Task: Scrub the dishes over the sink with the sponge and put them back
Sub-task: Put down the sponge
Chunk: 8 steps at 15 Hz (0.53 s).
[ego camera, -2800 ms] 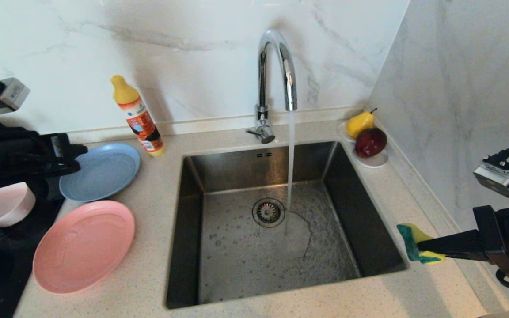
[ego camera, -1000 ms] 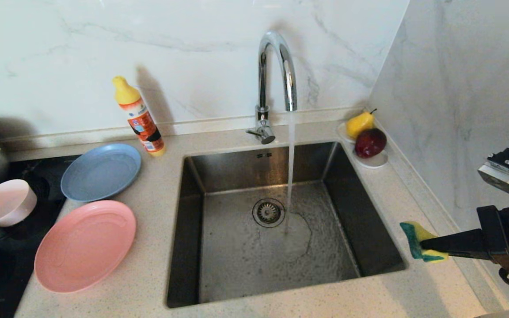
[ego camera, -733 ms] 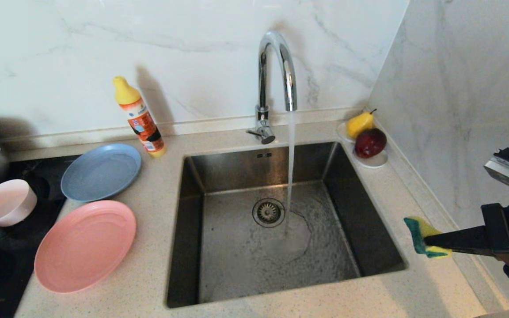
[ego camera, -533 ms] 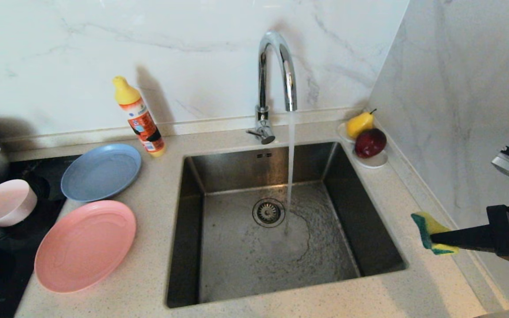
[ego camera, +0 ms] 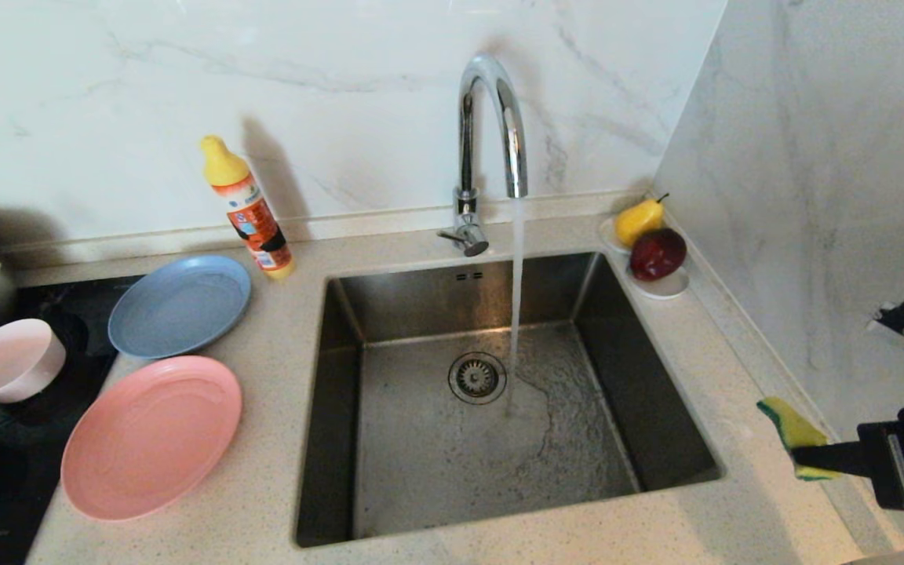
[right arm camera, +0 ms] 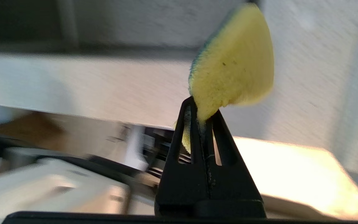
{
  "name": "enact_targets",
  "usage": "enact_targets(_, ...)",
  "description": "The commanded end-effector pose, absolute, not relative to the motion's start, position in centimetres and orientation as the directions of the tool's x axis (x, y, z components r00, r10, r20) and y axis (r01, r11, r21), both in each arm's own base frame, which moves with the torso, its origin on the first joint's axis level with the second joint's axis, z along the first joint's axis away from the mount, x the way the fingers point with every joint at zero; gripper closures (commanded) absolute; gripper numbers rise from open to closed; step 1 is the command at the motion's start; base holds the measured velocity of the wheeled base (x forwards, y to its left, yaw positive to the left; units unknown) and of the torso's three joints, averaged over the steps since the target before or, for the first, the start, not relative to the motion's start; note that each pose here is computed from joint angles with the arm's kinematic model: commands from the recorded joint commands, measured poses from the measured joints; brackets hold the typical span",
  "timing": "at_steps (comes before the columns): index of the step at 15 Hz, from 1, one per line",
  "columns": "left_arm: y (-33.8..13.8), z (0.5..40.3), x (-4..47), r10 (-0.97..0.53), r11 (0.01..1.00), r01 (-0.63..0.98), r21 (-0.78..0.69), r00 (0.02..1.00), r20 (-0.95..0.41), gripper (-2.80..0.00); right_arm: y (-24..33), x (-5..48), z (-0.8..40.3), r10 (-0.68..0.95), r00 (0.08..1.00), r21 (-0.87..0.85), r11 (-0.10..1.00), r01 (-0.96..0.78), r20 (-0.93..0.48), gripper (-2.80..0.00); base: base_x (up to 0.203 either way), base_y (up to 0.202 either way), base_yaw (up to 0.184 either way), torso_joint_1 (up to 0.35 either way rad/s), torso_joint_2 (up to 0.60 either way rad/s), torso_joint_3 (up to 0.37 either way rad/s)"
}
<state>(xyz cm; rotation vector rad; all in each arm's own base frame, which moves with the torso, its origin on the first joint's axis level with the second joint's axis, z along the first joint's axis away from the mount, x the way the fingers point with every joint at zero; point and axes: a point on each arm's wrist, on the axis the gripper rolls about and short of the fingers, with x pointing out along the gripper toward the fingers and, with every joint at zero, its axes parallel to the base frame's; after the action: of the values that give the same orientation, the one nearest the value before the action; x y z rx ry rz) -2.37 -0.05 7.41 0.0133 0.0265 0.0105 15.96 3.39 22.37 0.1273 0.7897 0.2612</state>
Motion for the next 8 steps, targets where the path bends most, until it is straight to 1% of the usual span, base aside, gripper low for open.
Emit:
enact_targets(1, -0.1, 7.4, -2.3, 0.011, 1.000, -0.010, 0.014, 0.999, -0.031, 0.00, 3.3, 16.3, 20.6, 0.194, 0.672, 0.114, 0.980, -0.161, -0.714, 0.00, 0.000, 0.000, 0.000, 0.000, 0.00, 0.000)
enact_targets(4, -0.1, 7.4, -2.3, 0.012, 1.000, -0.012, 0.014, 0.999, -0.031, 0.00, 3.2, 16.7, 17.5, 0.095, 0.697, -0.011, 0.989, -0.146, -0.710, 0.00, 0.000, 0.000, 0.000, 0.000, 0.00, 0.000)
enact_targets(8, -0.1, 7.4, -2.3, 0.011, 1.000, -0.010, 0.014, 0.999, -0.031, 0.00, 3.2, 16.9, 13.1, 0.000, 0.719, -0.168, 0.972, -0.163, -0.695, 0.00, 0.000, 0.000, 0.000, 0.000, 0.00, 0.000)
